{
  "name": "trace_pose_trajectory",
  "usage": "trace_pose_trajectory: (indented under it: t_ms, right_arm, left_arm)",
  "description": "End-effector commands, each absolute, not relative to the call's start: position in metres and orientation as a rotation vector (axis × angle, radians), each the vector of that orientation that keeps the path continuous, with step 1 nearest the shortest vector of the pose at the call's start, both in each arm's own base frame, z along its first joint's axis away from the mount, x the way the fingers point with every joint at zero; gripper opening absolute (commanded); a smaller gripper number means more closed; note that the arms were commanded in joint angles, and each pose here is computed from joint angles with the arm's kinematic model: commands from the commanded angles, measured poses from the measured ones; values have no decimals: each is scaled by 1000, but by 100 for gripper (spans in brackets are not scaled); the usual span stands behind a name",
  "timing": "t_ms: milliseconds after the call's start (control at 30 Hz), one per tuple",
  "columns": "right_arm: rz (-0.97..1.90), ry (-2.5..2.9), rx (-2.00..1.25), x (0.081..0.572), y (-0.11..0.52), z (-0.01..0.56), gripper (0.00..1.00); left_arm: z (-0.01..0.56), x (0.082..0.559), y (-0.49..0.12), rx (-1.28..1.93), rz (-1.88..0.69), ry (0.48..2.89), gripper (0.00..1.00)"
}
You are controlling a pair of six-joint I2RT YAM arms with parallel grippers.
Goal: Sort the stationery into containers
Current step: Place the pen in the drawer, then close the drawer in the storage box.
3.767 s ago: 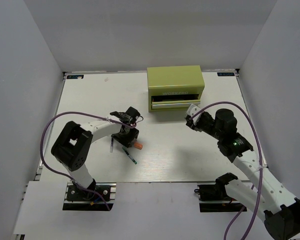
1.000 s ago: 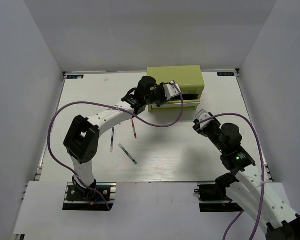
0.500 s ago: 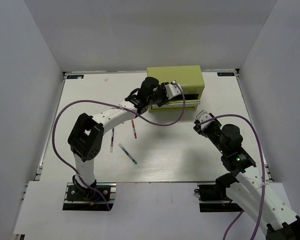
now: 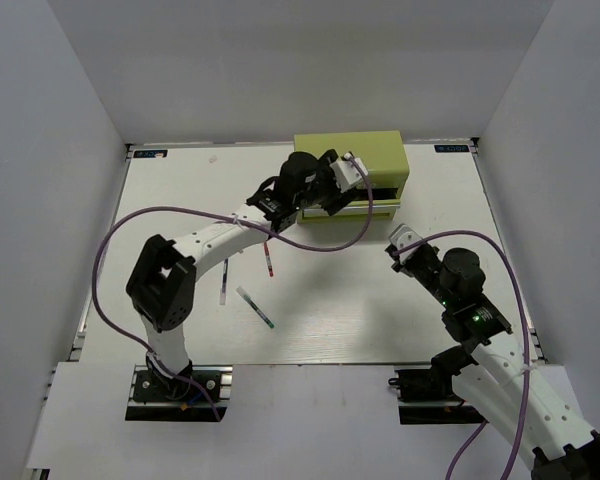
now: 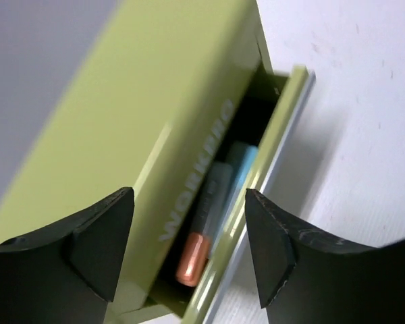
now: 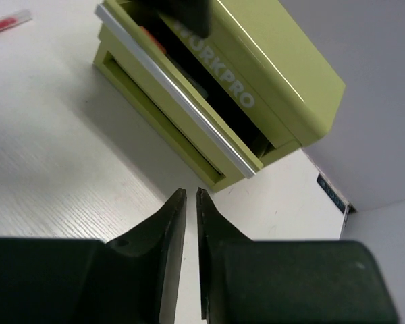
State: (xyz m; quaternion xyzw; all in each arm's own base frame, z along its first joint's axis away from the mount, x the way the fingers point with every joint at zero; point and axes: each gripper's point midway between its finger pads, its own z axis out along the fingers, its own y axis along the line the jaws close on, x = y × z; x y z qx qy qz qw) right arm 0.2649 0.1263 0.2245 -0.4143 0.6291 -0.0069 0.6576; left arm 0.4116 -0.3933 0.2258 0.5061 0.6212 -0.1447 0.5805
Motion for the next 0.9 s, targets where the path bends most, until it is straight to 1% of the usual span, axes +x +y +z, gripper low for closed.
trace_pose_trajectory:
  t_ms: [0,33,67,100,133,200,233,267,300,333,367,400,433,467,500,533,567,600,633,667,700,733,767,800,867]
  right_arm:
    - [69,1339,-1012,257,145,233,16]
    - [73,1327,-1025,258,148,236,13]
    - [99,1314,-1057,256,154,234,5]
    - [106,1324,-1079,257,156,229,2]
    - [105,1322,-1097,260,158,229,0]
    - [133,1305,-1135,260,166,229,0]
    - [134,1322,-1180,265,170,216,0]
    - [155,1305,-1205,264,175,216,0]
    - [161,1298,-1223,266,178,215,0]
    - [174,1321,-1310,272,184,193,0]
    - [190,1313,-1339,274,189,198,0]
    - [204,1339,-1384,280,193,186,0]
    - [224,1368,-1425,285,198,171,0]
    - [215,1330,-1417,296,204,192,0]
    - [227,1365,-1436,304,206,180,0]
    - [236,1362,-1451,309,210,178,0]
    - [224,1357,-1477,326,217,178,0]
    - [225,1351,-1486,333,220,179,0]
    - [229,1357,-1491,340,222,185,0]
    - [255,1420,-1538,347,222,159,0]
    - [236,1377,-1523,364,231,186,0]
    - [239,1384,-1530,371,230,186,0]
    - [281,1465,-1566,371,228,164,0]
    - [271,1440,-1565,387,235,177,0]
    - [275,1494,-1578,398,232,160,0]
  left_arm:
    - [335,394,-378,975,-381,1296,76]
    - [337,389,-375,953,-405,1308,74]
    - [337,385,-369,936,-407,1321,70]
    - [355,376,-361,908,-422,1299,56]
    - [361,372,-355,859,-442,1319,45]
    - [348,364,-340,797,-455,1408,21]
    - [345,364,-326,722,-436,1462,5]
    - [342,355,-311,619,-490,1530,0]
    - [326,350,-299,566,-501,1622,0]
    - [305,347,-283,411,-504,1733,0]
    - [306,340,-266,331,-489,1762,0]
    - [289,332,-254,286,-460,1833,4]
    - [267,326,-242,246,-446,1893,16]
    - [260,319,-238,173,-475,1929,32]
    - [255,309,-227,126,-477,1957,45]
    - [238,301,-220,87,-471,2002,62]
    - [231,296,-216,-6,-497,2030,70]
    - [226,292,-208,-59,-486,2042,76]
    - [214,282,-198,-96,-474,2066,85]
    - [210,278,-192,-136,-473,2073,88]
    - [206,275,-187,-215,-478,2076,91]
    - [192,268,-179,-248,-452,2110,93]
    - [193,263,-173,-283,-458,2104,95]
    - [187,260,-169,-332,-457,2112,95]
    - [187,252,-161,-366,-455,2117,96]
